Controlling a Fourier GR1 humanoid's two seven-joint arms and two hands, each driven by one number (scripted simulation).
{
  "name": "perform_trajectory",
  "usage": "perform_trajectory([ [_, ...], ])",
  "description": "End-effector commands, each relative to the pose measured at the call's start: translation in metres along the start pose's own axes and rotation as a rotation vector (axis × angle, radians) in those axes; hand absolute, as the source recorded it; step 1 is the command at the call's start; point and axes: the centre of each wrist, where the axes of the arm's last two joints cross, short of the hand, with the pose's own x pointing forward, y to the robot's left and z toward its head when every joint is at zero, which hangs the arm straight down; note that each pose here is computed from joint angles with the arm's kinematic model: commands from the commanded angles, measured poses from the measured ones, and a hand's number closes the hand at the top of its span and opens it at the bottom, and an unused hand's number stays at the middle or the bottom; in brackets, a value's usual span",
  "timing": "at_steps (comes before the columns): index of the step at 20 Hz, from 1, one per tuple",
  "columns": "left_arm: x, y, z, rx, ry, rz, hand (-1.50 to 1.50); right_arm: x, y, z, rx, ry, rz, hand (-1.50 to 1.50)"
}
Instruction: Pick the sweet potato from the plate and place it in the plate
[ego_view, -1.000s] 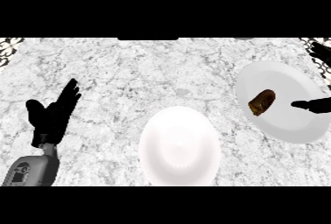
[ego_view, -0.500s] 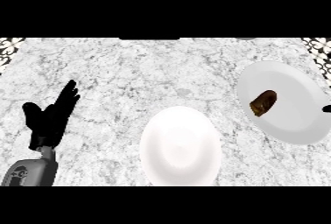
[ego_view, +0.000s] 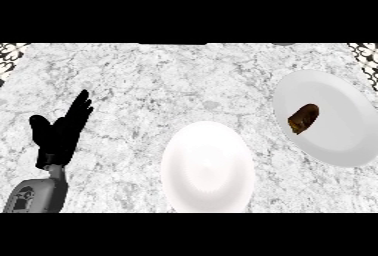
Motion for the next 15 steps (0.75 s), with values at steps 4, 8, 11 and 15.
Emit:
perform_trajectory([
  [4, 0.019, 0.006, -0.019, -0.003, 0.004, 0.012, 0.0, 0.002, -0.03, 0.018, 0.03, -0.059, -0.043, -1.5],
  [8, 0.012, -0.009, -0.01, -0.023, -0.004, 0.006, 0.0, -0.003, -0.03, 0.021, 0.013, -0.061, -0.019, -1.5],
  [11, 0.005, -0.008, -0.003, -0.018, 0.008, 0.0, 0.0, -0.006, -0.037, 0.035, 0.011, -0.036, 0.047, -1.5],
  [15, 0.007, -0.011, -0.017, -0.011, -0.015, -0.004, 0.0, -0.001, -0.044, 0.036, 0.026, -0.018, 0.053, -1.5],
])
